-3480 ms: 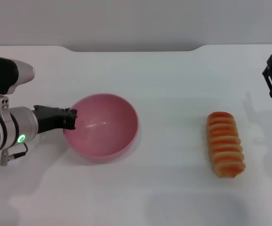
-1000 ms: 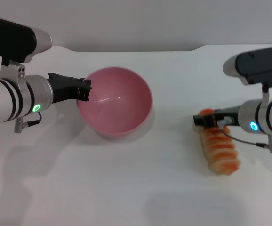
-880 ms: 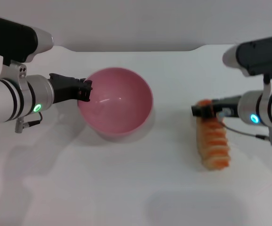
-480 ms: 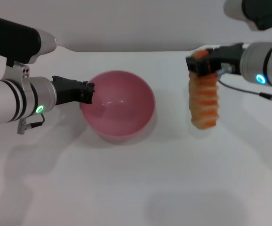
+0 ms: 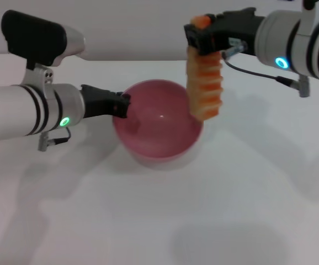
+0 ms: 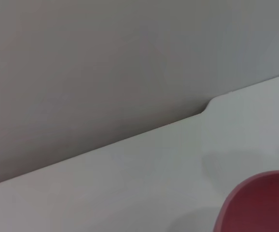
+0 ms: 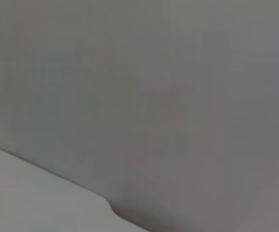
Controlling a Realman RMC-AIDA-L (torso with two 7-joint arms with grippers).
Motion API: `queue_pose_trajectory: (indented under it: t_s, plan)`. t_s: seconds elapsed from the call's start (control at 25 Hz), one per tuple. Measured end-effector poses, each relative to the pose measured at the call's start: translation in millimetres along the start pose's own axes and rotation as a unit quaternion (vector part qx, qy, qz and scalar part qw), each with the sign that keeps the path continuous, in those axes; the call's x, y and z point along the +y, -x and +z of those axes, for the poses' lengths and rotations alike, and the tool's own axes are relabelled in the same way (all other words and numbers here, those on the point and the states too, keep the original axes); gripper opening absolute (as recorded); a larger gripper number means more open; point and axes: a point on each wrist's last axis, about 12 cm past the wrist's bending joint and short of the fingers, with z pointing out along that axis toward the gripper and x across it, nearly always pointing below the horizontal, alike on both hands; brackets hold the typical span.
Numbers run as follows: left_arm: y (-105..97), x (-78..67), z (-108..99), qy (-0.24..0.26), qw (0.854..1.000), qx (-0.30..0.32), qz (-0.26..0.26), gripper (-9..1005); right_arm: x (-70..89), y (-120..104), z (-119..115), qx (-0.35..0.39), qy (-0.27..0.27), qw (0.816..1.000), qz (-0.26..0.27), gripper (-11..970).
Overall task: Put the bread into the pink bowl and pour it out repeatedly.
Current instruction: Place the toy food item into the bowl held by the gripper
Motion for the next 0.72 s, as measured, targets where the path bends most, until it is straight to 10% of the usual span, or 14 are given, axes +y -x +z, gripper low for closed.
queue_pose_trajectory:
  t_s: [0.72]
  plan:
    - [6.8,-9.7,1.2,-0.020,1.000,-0.011,0.003,48,20.0,-38.5,25.7,-0.050,0.030,0.998,-0.033,378]
